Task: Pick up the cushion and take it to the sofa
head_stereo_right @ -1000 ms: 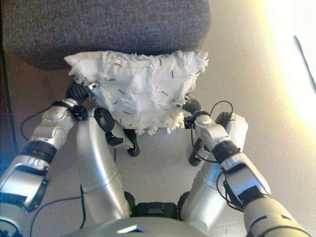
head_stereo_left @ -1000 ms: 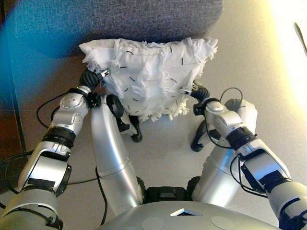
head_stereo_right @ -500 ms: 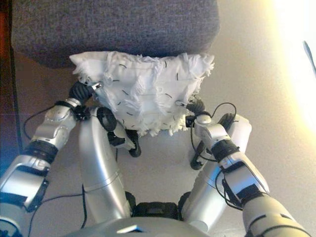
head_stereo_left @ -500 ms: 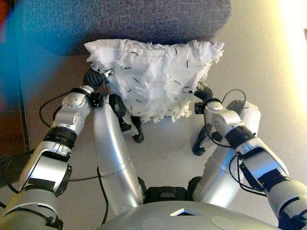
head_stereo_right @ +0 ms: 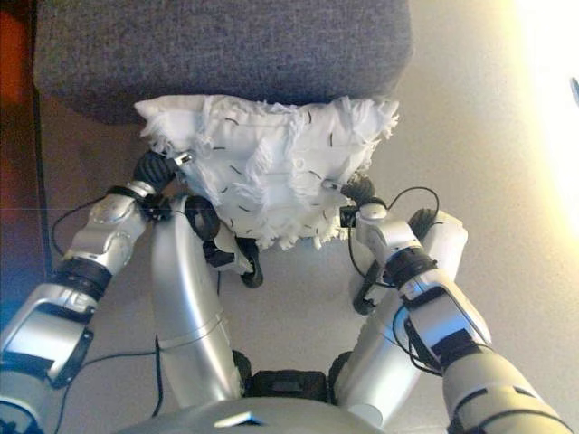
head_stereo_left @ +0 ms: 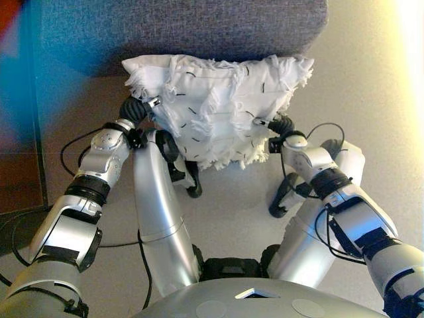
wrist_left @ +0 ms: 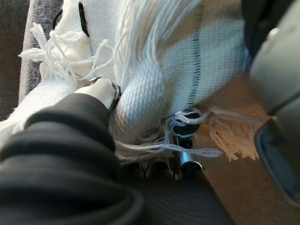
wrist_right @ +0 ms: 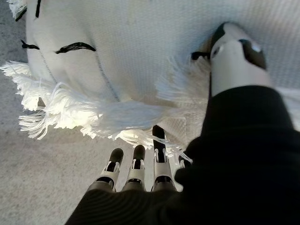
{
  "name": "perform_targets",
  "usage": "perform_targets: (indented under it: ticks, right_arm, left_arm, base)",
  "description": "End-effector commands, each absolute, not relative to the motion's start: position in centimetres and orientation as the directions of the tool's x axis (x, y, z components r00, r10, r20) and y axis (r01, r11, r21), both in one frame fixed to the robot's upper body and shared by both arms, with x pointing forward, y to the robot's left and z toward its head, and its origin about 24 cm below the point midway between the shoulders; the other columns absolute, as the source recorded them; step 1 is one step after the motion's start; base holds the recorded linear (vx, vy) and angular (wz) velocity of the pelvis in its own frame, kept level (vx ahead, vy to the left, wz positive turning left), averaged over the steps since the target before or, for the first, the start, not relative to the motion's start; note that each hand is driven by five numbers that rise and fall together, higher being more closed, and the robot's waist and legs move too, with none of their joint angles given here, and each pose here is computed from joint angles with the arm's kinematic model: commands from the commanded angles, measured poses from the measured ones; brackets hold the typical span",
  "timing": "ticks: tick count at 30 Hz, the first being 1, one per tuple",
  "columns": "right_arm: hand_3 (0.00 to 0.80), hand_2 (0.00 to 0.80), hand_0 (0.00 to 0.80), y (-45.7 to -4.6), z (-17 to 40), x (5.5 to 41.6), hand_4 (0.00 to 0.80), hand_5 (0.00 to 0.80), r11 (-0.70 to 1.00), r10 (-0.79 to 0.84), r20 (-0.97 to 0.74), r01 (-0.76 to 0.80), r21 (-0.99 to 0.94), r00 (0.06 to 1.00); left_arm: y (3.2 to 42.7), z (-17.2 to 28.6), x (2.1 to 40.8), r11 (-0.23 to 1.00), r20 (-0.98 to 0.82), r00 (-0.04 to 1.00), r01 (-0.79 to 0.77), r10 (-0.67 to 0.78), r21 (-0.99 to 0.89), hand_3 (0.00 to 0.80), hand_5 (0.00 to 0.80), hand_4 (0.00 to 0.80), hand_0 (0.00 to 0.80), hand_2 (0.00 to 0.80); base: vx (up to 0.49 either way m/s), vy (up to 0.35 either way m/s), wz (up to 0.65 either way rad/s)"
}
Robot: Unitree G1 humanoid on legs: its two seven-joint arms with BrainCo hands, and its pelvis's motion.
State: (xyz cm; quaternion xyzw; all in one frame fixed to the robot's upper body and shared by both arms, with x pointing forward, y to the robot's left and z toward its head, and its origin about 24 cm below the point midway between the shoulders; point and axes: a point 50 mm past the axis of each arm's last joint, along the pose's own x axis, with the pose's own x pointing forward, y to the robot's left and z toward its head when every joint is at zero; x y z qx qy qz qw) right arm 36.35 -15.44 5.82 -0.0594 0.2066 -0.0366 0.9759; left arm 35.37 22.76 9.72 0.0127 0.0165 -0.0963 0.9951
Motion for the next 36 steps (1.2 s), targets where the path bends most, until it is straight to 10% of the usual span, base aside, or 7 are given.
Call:
perform_targets:
  ticks: [1, 5, 26, 36]
  right_arm:
    - [0.000, 0.000, 0.000, -12.5, 10.5, 38.5, 0.000, 0.000, 0.992, 0.055, -0.268, -0.083, -0.095, 0.962]
    - [0.800, 0.800, 0.800, -11.2, 10.8, 38.4, 0.800, 0.800, 0.983, 0.136, -0.249, -0.162, -0.088, 0.959]
    - [0.800, 0.800, 0.800, -11.6, 10.5, 38.4, 0.800, 0.800, 0.979, 0.197, -0.255, -0.206, -0.008, 0.947]
    - [0.800, 0.800, 0.800, -11.9, 17.4, 39.4, 0.800, 0.800, 0.974, 0.225, 0.118, -0.226, -0.002, 0.967]
  left_arm:
    - [13.9, 8.2, 33.6, 0.863, 0.069, 0.881, 0.471, -0.467, -0.183, 0.800, 0.800, 0.800, 0.800, 0.800]
    - [13.8, 8.2, 33.5, 0.861, 0.065, 0.879, 0.477, -0.473, -0.179, 0.800, 0.800, 0.800, 0.800, 0.800]
    - [14.3, 8.5, 33.6, 0.864, 0.064, 0.876, 0.482, -0.478, -0.146, 0.800, 0.800, 0.800, 0.800, 0.800]
    - [13.7, 15.1, 35.6, 0.902, 0.382, 0.837, 0.431, -0.392, -0.019, 0.800, 0.800, 0.800, 0.800, 0.800]
  base:
    - [-0.012, 0.018, 0.04]
    - [0.000, 0.000, 0.00]
    - [-0.009, -0.011, 0.00]
    - [-0.165, -0.020, -0.09]
